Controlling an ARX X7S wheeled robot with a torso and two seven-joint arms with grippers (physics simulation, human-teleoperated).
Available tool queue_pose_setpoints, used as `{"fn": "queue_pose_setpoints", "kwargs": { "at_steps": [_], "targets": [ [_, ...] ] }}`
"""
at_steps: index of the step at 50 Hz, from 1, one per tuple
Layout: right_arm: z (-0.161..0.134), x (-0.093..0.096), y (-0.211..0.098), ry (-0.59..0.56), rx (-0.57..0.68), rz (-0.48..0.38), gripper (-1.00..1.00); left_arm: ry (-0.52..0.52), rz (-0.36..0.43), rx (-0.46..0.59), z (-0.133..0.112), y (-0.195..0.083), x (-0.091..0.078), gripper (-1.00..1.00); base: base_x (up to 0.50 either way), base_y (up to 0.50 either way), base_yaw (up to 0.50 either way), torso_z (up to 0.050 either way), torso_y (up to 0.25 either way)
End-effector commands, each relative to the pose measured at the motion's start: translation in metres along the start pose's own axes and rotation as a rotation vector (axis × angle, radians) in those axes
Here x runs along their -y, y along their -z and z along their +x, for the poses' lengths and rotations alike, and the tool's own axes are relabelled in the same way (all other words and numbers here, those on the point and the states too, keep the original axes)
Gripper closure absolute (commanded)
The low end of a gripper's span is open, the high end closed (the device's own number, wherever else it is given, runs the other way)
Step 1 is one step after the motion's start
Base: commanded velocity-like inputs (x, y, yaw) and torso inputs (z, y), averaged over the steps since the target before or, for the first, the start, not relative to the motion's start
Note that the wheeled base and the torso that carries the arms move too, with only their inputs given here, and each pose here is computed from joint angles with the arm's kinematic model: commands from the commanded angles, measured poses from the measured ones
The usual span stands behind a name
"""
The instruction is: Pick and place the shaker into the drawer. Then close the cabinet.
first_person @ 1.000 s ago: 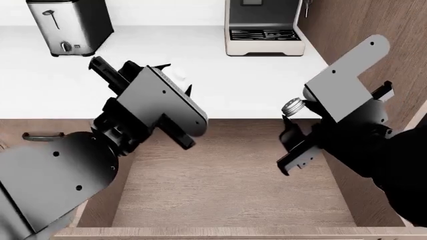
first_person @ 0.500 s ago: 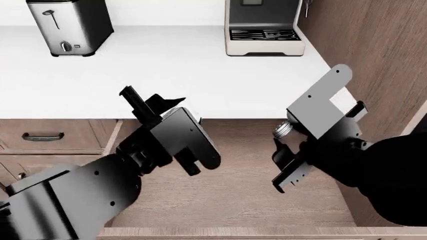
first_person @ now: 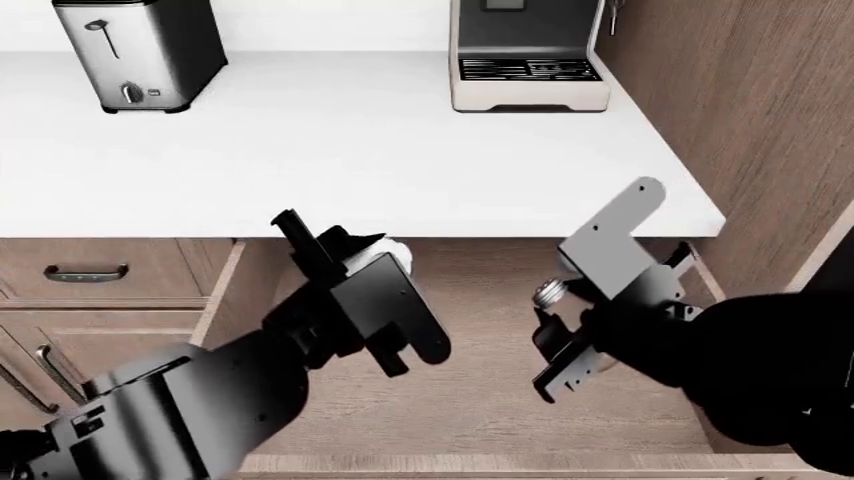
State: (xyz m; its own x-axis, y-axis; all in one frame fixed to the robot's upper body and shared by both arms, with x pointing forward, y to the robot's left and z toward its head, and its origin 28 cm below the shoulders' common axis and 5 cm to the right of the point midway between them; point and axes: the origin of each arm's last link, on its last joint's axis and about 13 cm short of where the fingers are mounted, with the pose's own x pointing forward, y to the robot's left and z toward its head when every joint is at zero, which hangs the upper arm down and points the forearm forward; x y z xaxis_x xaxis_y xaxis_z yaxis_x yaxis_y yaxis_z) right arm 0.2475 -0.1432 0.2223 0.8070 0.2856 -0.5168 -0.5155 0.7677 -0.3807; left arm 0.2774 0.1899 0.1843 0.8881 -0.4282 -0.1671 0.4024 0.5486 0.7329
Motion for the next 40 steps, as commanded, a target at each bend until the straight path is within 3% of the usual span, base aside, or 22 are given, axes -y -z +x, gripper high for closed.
{"fn": "queue_pose_setpoints", "kwargs": {
  "at_steps": [1,24,40],
  "targets": [
    [0.016,0.002,0.014,-0.011,-0.019,0.026,1.0,0.008,-0.011,-0.019,0.008,0.009,0.008,1.0,0.0,0.0,0.0,0.0,0.0],
    [0.036,0.002,0.021,-0.02,-0.045,0.054,1.0,0.028,0.035,-0.097,0.025,0.026,0.017,1.0,0.0,0.0,0.0,0.0,0.0],
    [0.061,0.004,0.029,0.001,-0.09,0.074,1.0,0.036,0.02,-0.15,0.04,0.035,0.02,1.0,0.0,0.0,0.0,0.0,0.0]
  ]
}}
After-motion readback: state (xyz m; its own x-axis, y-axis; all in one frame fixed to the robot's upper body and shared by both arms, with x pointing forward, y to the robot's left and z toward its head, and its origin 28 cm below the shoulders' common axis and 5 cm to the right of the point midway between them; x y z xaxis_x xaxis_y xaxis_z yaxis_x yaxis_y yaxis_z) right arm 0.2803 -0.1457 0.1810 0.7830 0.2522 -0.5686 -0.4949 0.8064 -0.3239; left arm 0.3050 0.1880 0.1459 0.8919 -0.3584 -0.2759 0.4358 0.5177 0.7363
